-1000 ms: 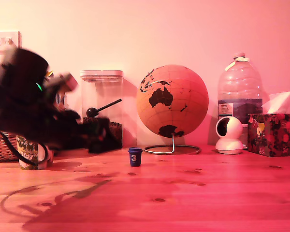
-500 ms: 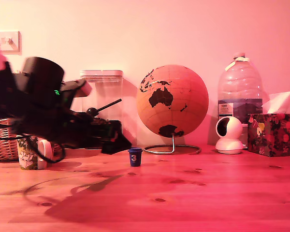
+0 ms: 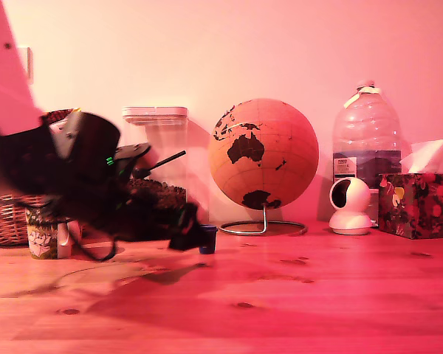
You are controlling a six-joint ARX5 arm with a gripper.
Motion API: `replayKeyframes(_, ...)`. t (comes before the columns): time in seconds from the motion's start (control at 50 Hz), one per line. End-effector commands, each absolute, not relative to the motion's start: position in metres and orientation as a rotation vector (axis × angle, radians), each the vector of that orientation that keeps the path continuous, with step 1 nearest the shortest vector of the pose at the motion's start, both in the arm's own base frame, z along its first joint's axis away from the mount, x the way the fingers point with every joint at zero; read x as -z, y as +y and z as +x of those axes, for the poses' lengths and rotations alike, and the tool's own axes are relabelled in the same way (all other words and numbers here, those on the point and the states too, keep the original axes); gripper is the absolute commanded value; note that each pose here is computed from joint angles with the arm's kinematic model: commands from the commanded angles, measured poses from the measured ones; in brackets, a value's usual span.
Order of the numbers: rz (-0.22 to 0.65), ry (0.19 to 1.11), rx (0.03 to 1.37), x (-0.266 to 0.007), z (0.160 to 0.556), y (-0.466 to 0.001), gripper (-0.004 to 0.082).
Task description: Pick up the coffee capsules from the table one by one and drop them inside the nearest coffee cup
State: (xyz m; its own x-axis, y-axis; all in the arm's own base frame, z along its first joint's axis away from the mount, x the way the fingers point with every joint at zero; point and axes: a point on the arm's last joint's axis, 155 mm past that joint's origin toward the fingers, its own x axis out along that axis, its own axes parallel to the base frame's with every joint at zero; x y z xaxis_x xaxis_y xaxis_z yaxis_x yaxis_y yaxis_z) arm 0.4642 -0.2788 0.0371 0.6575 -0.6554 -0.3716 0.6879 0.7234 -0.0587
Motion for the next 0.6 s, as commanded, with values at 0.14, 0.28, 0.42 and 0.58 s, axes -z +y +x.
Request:
replayKeyframes(0.14,0.096,0.425,0.773,-0.020,0.469,-0.283,0.0791)
replayKeyframes(0.28,0.096,0.433,0.773,-0.021,0.473,-0.285,0.0790)
replayKeyframes(0.42,0.096,0.456,0.777,-0.016,0.478,-0.288,0.0790)
replayKeyframes(0.58,0.089,0.486,0.795,-0.006,0.481,-0.294,0.0790)
